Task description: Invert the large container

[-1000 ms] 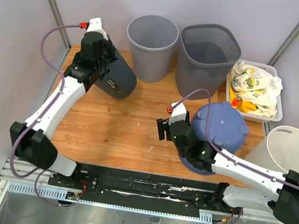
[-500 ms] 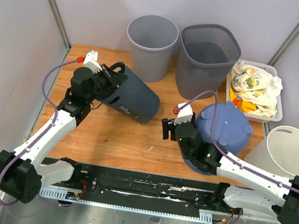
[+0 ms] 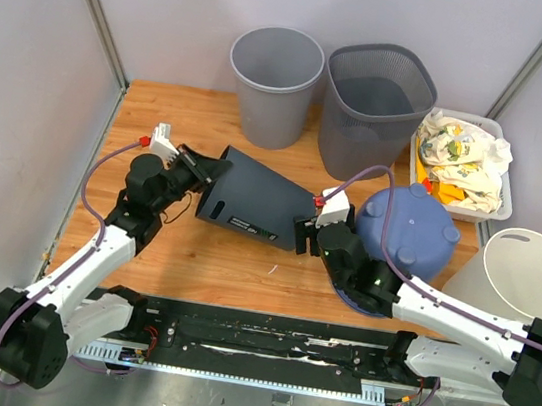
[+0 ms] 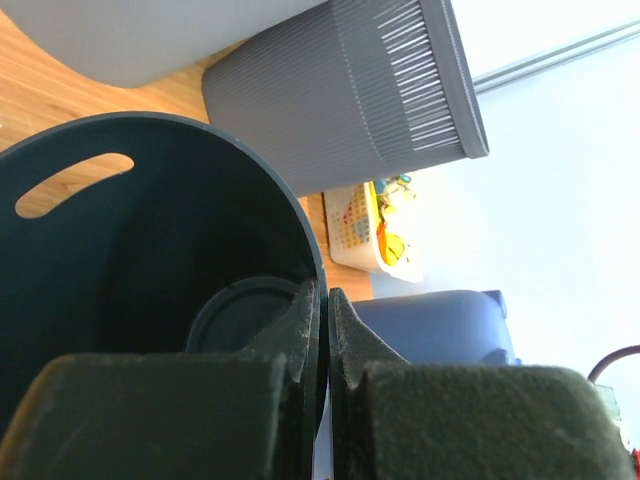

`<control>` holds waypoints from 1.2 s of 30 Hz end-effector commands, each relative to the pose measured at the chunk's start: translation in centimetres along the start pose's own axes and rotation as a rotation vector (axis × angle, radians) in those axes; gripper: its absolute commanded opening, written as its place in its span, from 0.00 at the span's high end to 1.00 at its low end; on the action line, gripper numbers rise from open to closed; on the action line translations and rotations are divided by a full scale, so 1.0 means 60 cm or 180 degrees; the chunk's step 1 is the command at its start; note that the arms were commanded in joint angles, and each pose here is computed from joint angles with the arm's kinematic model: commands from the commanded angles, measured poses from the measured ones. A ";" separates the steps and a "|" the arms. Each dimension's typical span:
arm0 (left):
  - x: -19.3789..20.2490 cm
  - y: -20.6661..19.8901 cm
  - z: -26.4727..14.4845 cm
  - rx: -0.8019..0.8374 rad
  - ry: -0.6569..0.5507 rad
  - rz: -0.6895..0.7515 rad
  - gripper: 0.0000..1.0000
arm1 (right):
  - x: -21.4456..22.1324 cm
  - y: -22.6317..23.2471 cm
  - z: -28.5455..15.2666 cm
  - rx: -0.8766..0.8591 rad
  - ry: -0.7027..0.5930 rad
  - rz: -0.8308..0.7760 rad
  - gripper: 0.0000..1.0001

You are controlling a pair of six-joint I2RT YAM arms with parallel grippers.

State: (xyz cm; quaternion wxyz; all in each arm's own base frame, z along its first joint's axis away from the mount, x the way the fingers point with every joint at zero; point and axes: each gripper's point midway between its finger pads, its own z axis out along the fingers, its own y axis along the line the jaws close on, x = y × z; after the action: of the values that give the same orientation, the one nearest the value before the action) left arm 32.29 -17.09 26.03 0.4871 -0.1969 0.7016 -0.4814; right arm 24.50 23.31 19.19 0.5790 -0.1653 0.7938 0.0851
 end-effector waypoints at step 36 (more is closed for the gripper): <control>-0.029 0.147 -0.040 -0.1288 -0.0192 0.1130 0.52 | 0.019 0.049 0.056 -0.0401 0.0226 0.0668 0.11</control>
State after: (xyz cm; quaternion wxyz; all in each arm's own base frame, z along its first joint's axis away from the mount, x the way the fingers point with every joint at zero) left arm 32.50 -11.16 18.91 0.5270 -0.1901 0.7873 -0.2575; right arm 25.55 25.74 15.76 0.5252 -0.1481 0.8276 0.1315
